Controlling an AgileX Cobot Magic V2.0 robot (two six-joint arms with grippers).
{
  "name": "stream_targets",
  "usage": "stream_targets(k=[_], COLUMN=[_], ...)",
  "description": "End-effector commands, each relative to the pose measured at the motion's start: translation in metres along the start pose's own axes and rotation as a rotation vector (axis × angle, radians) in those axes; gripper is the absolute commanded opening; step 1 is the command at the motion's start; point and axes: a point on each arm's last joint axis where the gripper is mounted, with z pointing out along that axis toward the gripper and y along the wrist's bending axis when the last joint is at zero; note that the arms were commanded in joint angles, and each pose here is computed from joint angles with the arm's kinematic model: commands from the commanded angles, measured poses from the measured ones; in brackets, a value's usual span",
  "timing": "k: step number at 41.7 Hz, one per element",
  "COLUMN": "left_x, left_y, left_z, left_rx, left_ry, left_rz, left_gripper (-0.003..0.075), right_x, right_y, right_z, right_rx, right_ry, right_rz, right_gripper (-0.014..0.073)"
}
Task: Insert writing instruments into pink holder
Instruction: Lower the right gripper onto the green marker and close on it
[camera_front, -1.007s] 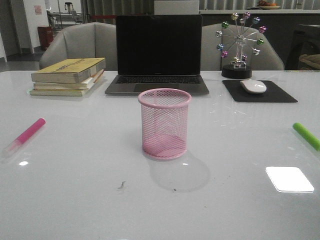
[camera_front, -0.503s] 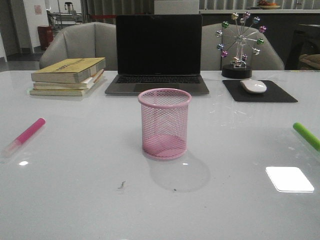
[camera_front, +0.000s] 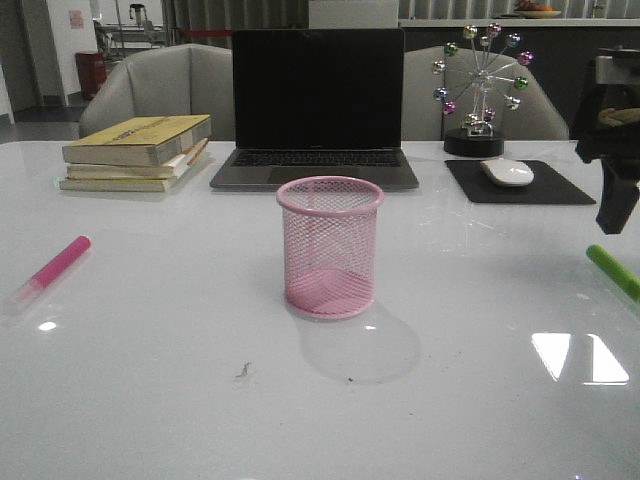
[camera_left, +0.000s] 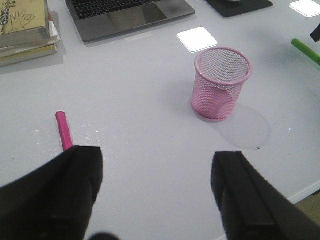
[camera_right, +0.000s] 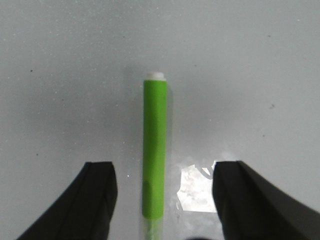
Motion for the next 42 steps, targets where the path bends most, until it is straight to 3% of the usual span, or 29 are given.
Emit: stream_targets(k=[1, 12, 25, 28, 36, 42], left_x=[-0.016, -0.015, -0.015, -0.015, -0.015, -0.015], left_y=[-0.001, -0.001, -0.001, -0.001, -0.001, -0.001], left_z=[-0.004, -0.004, -0.004, -0.004, -0.004, -0.004], left_rx=[0.004, 0.005, 0.005, 0.005, 0.005, 0.005], left_ry=[-0.105, -0.099, -0.099, -0.099, -0.099, -0.099], left_rz=[0.005, 0.005, 0.005, 0.005, 0.005, 0.005], left_gripper=[0.0509, 0.0509, 0.0509, 0.0509, 0.0509, 0.0509], right_x=[-0.021, -0.041, -0.050, -0.050, -0.052, -0.054], right_y=[-0.001, -0.001, 0.000, 0.000, 0.001, 0.005], right_z=[-0.011, 0.014, 0.033, 0.033, 0.030, 0.016], right_rx=[-0.003, -0.004, -0.018, -0.018, -0.019, -0.043], right_ry=[-0.050, 0.016, 0.086, 0.093, 0.097, 0.060], right_rz=[-0.015, -0.024, -0.025, -0.032, -0.033, -0.020], right_gripper=[0.0525, 0.0456, 0.0442, 0.0395, 0.0174, 0.0150])
